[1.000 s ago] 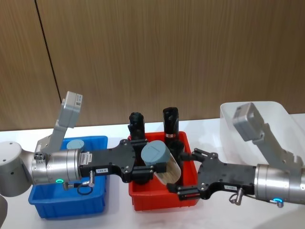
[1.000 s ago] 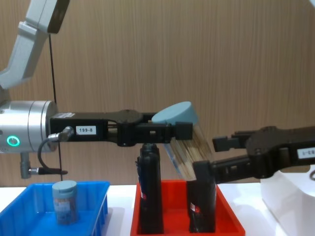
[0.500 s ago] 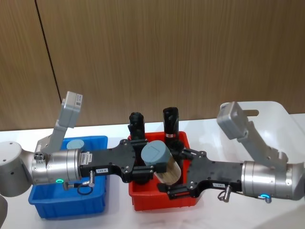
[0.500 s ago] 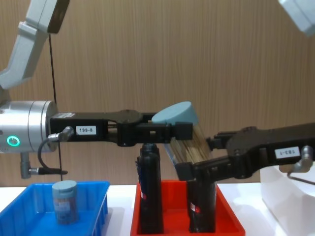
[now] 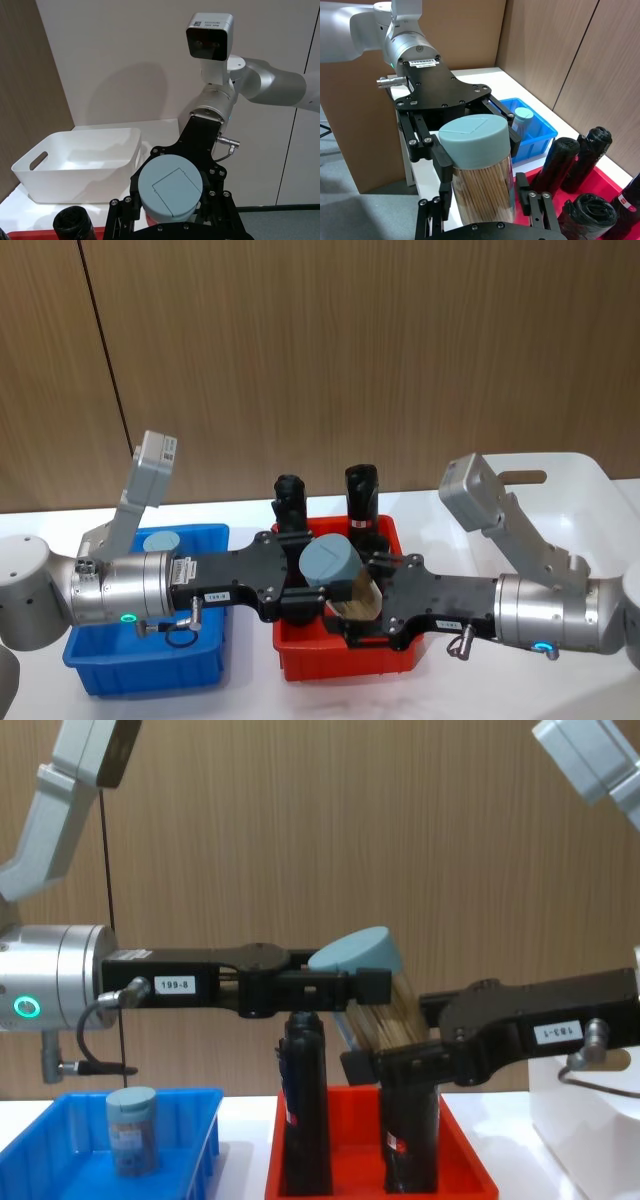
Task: Pick the cotton swabs from the blue box and place them into the white box.
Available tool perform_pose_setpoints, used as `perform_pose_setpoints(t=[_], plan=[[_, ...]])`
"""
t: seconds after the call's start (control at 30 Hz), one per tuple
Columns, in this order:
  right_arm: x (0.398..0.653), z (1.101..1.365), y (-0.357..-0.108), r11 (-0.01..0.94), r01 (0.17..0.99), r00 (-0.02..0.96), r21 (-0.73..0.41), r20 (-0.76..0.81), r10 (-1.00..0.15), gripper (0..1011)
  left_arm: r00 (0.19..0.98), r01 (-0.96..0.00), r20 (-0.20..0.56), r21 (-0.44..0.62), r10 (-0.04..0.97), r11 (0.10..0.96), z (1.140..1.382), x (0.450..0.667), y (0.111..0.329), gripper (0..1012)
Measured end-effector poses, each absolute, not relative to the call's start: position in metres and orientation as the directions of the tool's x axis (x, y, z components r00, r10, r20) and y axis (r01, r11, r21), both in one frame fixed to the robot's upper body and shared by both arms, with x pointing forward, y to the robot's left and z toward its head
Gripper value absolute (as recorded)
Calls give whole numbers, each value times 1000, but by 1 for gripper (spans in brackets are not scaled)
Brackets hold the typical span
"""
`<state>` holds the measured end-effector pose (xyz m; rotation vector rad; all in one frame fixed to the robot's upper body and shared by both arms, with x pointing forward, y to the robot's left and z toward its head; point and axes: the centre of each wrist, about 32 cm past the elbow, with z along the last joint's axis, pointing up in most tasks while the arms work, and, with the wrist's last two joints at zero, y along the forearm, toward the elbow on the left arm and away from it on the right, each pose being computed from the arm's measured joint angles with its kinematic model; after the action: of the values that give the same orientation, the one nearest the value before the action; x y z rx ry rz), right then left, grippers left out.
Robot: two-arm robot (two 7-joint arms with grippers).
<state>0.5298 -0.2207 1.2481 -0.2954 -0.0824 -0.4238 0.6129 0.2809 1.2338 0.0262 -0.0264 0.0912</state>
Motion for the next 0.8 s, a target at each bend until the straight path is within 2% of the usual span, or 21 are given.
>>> perform_pose_setpoints(t=[0.23, 0.37, 0.7, 0.8], plan=[[531, 1248, -219, 868, 417, 909, -268, 150, -390, 645, 995, -91, 28, 25, 91, 996, 1234, 613, 281, 668], [531, 1249, -219, 868, 417, 909, -270, 154, -388, 642, 995, -92, 28, 25, 91, 995, 1234, 613, 281, 682], [531, 1249, -219, 867, 419, 907, -271, 164, -388, 642, 995, -91, 28, 25, 91, 996, 1234, 613, 281, 967], [531, 1249, -220, 867, 421, 906, -267, 166, -389, 642, 995, -91, 27, 25, 91, 996, 1234, 613, 281, 1004]])
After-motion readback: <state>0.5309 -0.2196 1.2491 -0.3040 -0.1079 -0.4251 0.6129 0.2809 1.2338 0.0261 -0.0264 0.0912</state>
